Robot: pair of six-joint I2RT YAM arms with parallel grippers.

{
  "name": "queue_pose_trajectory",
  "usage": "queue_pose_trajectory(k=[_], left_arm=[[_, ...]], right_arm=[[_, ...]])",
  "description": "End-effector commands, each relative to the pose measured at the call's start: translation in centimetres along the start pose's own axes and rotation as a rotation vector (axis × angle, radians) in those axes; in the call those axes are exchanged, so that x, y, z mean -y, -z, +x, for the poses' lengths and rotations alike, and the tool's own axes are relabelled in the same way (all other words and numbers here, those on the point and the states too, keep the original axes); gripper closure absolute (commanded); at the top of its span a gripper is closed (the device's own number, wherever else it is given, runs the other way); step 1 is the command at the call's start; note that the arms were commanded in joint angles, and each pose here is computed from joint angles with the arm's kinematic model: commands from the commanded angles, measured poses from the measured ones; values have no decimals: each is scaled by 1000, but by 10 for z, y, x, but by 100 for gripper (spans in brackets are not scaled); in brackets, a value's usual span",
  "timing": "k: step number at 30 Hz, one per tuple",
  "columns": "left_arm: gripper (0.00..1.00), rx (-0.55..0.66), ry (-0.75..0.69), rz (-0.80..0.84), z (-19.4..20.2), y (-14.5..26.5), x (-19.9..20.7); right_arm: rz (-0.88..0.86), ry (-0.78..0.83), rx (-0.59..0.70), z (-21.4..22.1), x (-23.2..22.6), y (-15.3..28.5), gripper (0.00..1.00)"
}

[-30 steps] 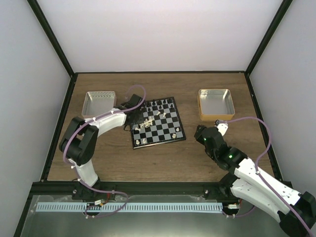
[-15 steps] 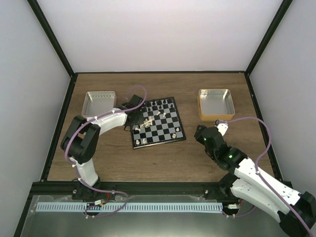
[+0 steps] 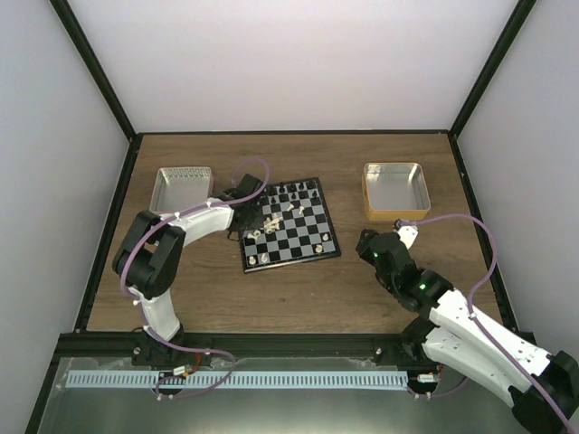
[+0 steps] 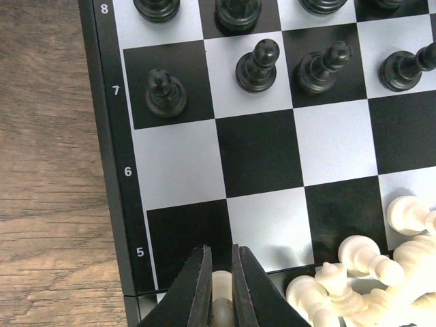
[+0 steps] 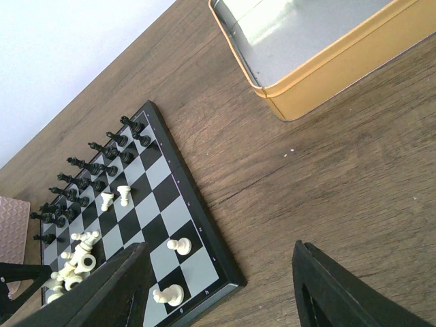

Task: Set up the chess pieces on the board
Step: Pick up the chess piece from the chessboard, then place the chess piece on the chessboard.

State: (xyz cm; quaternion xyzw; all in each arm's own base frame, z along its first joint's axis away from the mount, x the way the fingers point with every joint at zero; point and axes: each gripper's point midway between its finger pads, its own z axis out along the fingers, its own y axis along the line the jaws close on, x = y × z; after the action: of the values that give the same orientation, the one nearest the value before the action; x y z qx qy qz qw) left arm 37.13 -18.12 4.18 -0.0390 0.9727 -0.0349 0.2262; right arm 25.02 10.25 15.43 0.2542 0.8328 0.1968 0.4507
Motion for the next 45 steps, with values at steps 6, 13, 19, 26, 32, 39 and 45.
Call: queue_pose_trajectory(k=[6,13,19,26,32,39,45], left_arm=[[94,72,0,7,-15,24,-4],[93,57,-9,106,-4,41,11],[92,62,-92,223,6,63,61],[91,65,-250,236,18,65,127],[91,19,-343,280,30,52,175],[90,-42,-387,293,47,32,192],[89,-65,-389,286,54,21,192]], right_arm=[[9,-2,8,0,4,-2,42],[6,-2,6,0,3,-1,42],[13,-6,8,0,6,-1,42],[23,-3,13,-1,8,0,42],[31,-6,17,-1,13,2,42],[36,-1,23,-1,17,5,42],[37,7,23,0,18,4,41]])
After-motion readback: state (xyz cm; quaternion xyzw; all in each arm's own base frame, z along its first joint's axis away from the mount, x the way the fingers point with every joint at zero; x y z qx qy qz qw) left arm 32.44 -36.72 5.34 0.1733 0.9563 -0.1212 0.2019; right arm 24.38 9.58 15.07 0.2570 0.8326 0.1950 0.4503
